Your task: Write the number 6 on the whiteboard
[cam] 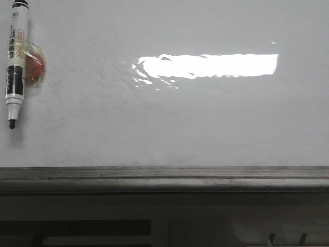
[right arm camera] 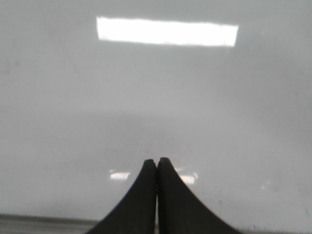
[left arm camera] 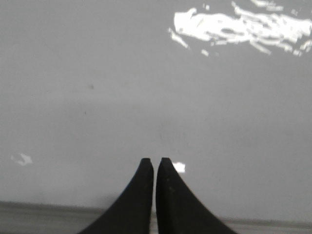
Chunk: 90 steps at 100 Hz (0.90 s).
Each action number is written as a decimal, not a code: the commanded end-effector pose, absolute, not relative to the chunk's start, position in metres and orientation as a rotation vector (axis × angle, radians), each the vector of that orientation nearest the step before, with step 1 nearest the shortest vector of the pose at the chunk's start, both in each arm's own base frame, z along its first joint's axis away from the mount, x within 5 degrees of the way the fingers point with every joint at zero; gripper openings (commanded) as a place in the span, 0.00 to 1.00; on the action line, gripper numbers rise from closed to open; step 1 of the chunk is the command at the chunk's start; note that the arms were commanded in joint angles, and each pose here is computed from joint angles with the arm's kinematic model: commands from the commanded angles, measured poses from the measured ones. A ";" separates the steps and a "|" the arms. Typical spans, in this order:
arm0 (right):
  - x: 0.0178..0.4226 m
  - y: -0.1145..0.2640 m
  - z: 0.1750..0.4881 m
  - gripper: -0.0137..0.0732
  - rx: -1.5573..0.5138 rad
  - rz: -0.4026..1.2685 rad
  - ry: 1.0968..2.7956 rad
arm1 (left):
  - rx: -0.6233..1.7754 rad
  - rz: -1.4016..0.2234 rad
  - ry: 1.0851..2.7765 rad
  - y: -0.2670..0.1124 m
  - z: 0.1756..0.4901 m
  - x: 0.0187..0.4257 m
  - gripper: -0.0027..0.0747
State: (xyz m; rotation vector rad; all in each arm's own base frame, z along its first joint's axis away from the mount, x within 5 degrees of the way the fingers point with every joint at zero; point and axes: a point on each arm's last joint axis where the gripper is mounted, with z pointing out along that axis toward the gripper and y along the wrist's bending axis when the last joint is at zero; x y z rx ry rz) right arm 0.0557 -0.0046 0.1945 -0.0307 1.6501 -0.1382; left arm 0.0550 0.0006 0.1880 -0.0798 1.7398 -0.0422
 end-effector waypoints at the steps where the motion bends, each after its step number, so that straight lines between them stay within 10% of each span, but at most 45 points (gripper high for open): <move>1: 0.055 -0.004 0.205 0.10 -0.042 -0.150 1.493 | -0.099 -0.064 1.564 0.001 0.202 0.054 0.01; 90: 0.077 -0.003 0.238 0.10 0.105 0.019 1.819 | -0.105 -0.072 1.604 0.001 0.257 0.067 0.01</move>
